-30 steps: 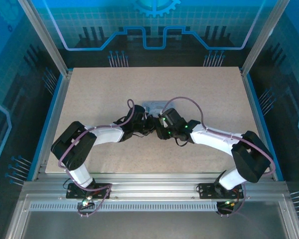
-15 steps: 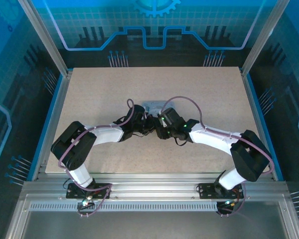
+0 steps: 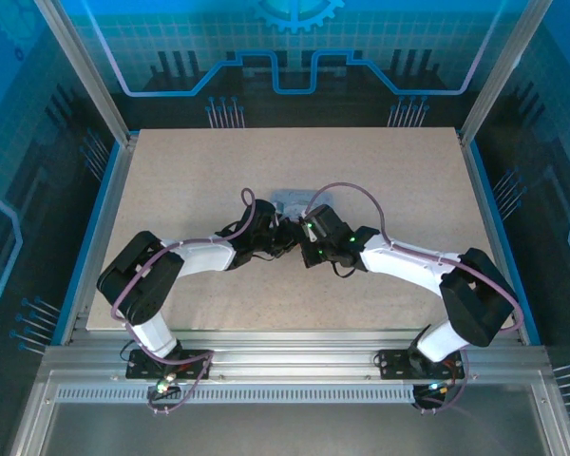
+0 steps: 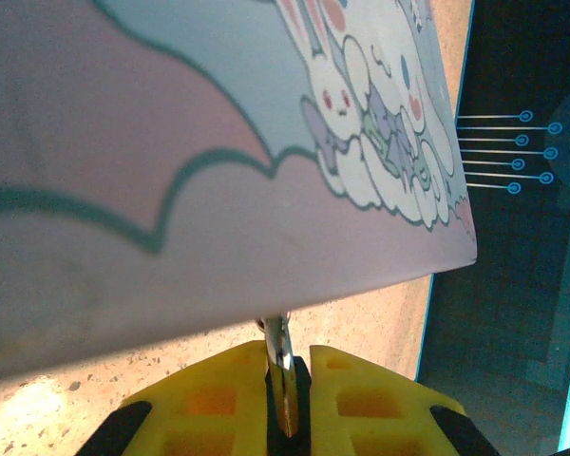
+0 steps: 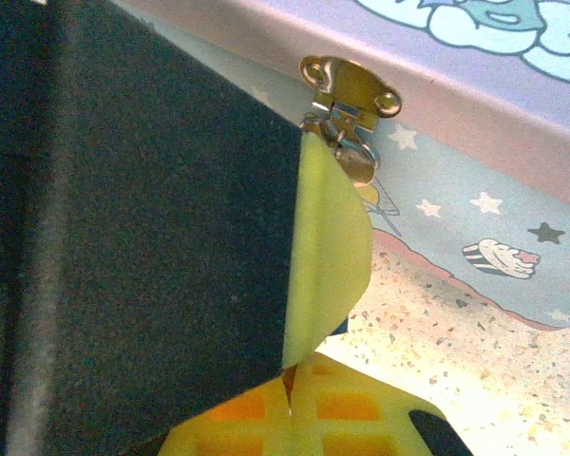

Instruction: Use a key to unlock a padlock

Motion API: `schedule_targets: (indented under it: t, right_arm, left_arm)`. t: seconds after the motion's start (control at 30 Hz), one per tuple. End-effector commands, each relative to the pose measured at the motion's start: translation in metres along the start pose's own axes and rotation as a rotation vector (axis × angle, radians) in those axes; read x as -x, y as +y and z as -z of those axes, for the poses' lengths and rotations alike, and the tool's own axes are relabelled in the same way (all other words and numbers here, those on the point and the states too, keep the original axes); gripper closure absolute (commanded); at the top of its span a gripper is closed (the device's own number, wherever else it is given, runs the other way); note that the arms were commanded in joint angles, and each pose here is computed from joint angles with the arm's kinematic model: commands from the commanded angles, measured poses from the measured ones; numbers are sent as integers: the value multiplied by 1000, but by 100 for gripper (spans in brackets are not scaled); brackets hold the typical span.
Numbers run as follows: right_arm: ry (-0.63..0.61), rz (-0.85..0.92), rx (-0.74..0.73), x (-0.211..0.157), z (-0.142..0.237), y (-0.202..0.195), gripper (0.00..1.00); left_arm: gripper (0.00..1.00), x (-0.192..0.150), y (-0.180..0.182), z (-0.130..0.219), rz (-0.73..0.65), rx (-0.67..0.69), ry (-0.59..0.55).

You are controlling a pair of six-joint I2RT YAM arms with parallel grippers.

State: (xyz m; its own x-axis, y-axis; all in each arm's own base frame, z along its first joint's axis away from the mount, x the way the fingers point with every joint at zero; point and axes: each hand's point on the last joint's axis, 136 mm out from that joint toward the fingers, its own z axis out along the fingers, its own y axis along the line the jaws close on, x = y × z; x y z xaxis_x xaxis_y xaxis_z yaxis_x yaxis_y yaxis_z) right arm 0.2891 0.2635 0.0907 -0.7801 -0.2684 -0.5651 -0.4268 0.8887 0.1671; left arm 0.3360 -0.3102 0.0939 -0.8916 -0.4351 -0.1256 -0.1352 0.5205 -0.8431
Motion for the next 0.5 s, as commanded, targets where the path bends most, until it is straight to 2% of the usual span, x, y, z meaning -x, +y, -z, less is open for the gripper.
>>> schedule_targets:
  t: [0.0, 0.13, 0.2, 0.23, 0.4, 0.47]
  right_arm:
    - [-47, -14, 57, 11, -5, 14, 100]
    - [-38, -4, 61, 4, -9, 12, 100]
    - [-25, 9, 68, -1, -13, 12, 100]
    - [-16, 16, 68, -5, -16, 12, 100]
    - [-10, 40, 104, -6, -24, 15, 100]
    - [-8, 48, 107, -7, -24, 15, 100]
  left_arm:
    - [97, -7, -20, 6, -29, -69, 24]
    - [87, -8, -8, 6, -17, -51, 14]
    - [69, -9, 0, 6, -7, -38, 1]
    - [65, -7, 5, 7, 1, -32, -11]
    - [54, -2, 20, 14, 22, -16, -56]
    - [53, 0, 24, 19, 25, -11, -73]
